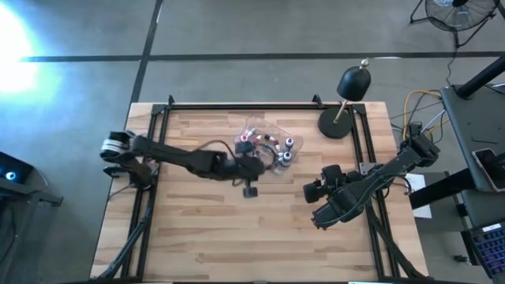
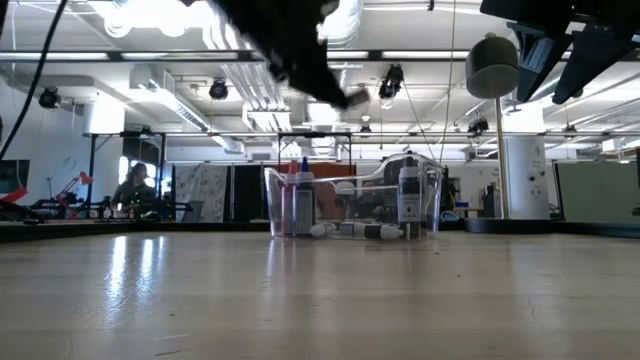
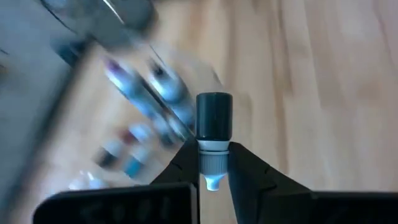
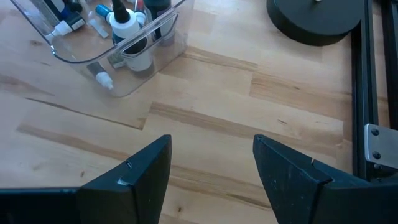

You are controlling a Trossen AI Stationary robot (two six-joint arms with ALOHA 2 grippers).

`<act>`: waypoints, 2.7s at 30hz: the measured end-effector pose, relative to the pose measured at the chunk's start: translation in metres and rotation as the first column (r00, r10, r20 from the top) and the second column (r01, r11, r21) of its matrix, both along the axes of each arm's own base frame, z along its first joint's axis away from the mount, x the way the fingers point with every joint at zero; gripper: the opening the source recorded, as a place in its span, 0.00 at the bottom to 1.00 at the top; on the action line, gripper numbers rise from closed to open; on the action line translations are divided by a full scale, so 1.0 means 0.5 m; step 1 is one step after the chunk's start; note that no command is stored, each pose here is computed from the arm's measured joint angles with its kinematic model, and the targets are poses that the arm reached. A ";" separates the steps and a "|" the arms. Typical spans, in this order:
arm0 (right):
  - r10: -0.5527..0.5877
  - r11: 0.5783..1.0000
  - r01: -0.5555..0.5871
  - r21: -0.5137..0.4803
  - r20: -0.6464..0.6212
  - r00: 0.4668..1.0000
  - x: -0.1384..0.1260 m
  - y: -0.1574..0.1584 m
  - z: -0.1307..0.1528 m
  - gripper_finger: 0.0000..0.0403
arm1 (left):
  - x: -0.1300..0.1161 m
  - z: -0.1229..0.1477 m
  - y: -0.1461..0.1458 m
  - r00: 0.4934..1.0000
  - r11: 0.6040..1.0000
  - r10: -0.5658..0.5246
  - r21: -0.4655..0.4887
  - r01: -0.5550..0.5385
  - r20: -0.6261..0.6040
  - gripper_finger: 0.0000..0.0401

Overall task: Pick & Place food coloring
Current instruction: Put the small black food coloring bottle into the transparent bin, then return to Home Position

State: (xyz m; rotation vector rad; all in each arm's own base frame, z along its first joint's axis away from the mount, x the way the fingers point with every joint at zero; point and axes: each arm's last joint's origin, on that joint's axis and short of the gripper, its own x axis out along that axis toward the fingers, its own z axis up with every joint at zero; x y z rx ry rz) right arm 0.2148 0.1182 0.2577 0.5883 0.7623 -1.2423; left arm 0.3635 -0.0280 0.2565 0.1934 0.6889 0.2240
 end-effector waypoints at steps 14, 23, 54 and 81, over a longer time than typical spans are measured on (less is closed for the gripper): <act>-0.004 1.000 0.004 0.012 0.010 1.000 0.003 0.000 -0.001 0.54 | 0.061 0.047 0.195 0.962 0.957 0.271 0.109 -0.269 -0.010 0.39; 0.142 0.989 -0.143 -0.037 -0.038 0.989 0.011 0.003 0.010 0.54 | -0.063 0.215 0.107 0.993 0.997 0.083 -0.011 -0.083 0.078 0.46; 0.649 0.706 -0.586 -0.399 0.695 0.309 -0.127 -0.131 0.141 0.54 | -0.557 0.022 0.053 0.702 0.755 0.218 -0.573 0.319 0.679 0.46; 0.699 0.636 -0.433 -0.638 0.715 -0.028 -0.191 -0.159 -0.127 0.54 | -0.537 -0.151 0.041 0.673 0.682 0.075 -0.531 0.504 0.736 0.46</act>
